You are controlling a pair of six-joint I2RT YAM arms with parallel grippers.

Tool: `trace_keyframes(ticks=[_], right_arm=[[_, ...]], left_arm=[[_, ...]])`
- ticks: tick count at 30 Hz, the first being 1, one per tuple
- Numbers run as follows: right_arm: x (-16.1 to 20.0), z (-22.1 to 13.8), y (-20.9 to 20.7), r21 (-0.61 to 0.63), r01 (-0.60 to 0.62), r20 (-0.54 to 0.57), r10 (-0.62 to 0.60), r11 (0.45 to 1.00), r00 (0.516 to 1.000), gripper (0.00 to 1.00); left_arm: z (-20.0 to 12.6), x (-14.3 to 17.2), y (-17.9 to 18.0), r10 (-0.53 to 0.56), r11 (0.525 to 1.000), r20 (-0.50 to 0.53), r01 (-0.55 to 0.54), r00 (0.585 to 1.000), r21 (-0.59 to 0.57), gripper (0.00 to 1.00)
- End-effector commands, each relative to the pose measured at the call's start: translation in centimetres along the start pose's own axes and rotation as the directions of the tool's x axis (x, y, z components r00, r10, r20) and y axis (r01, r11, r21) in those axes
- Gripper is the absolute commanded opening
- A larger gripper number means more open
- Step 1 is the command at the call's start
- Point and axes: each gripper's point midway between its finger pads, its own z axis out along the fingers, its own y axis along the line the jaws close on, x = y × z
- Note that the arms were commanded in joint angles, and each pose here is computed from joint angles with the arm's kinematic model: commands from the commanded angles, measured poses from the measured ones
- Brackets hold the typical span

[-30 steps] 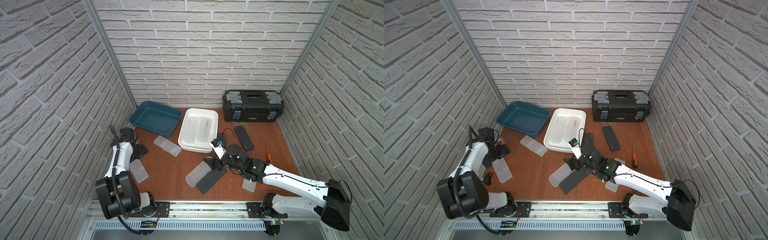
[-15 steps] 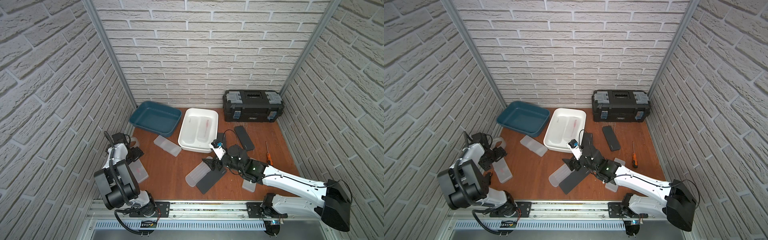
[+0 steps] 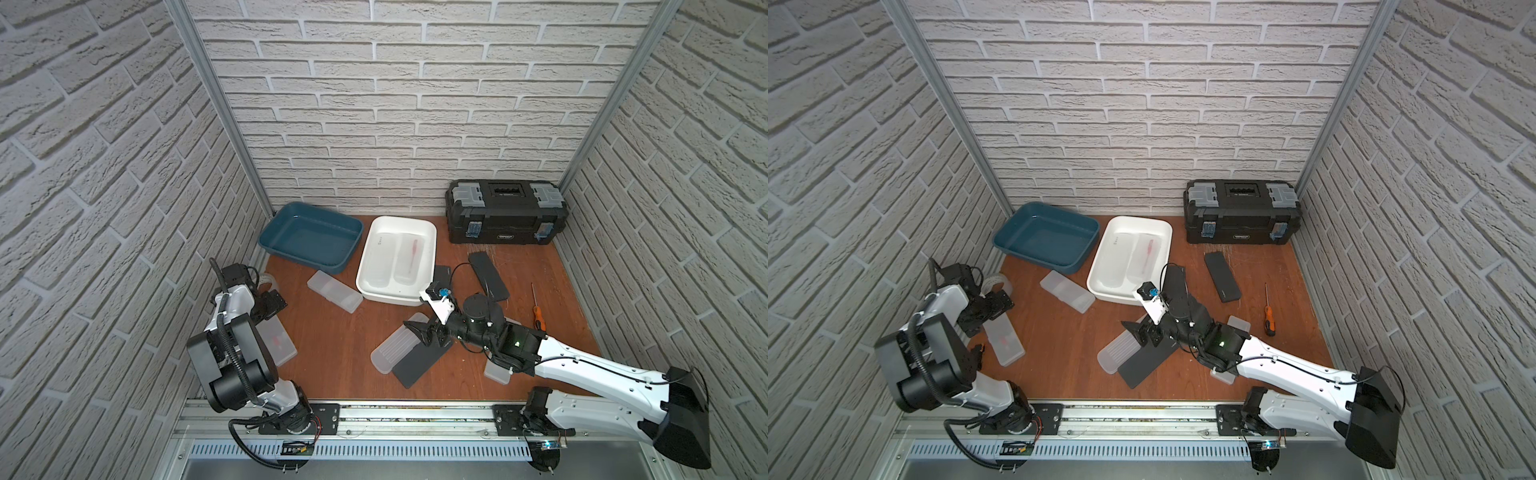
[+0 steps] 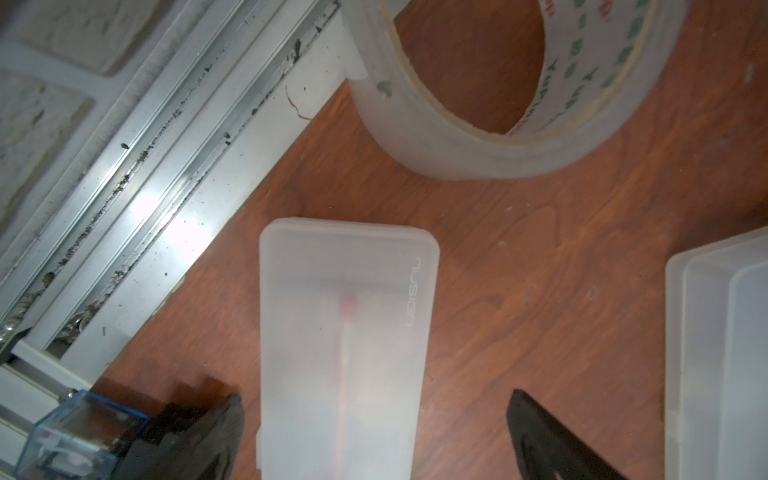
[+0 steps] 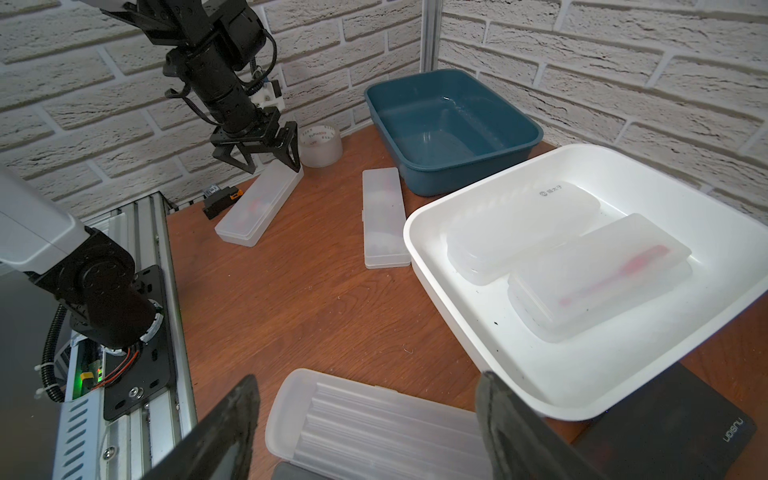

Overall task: Place the pencil cases by color into the storage box
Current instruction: Adjust the pencil case at the center of the board.

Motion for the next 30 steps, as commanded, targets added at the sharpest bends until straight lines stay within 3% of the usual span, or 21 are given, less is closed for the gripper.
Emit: trace_keyframes(ticks=[1, 30], right_arm=[[-0.1, -0.3, 0.2, 0.015, 0.012, 0.004, -0.012, 1.000, 1.000, 0.82], [1.8, 0.6, 0.9, 0.014, 0.041, -0.035, -0.040, 0.999, 0.999, 0.82]], left_arm=[[0.2, -0.7, 0.5, 0.010, 1.000, 0.025, -0.010, 1.000, -0.017, 0.98], [3.2, 0.5, 1.1, -0.013, 0.998, -0.066, 0.009, 0.998, -0.055, 0.97]])
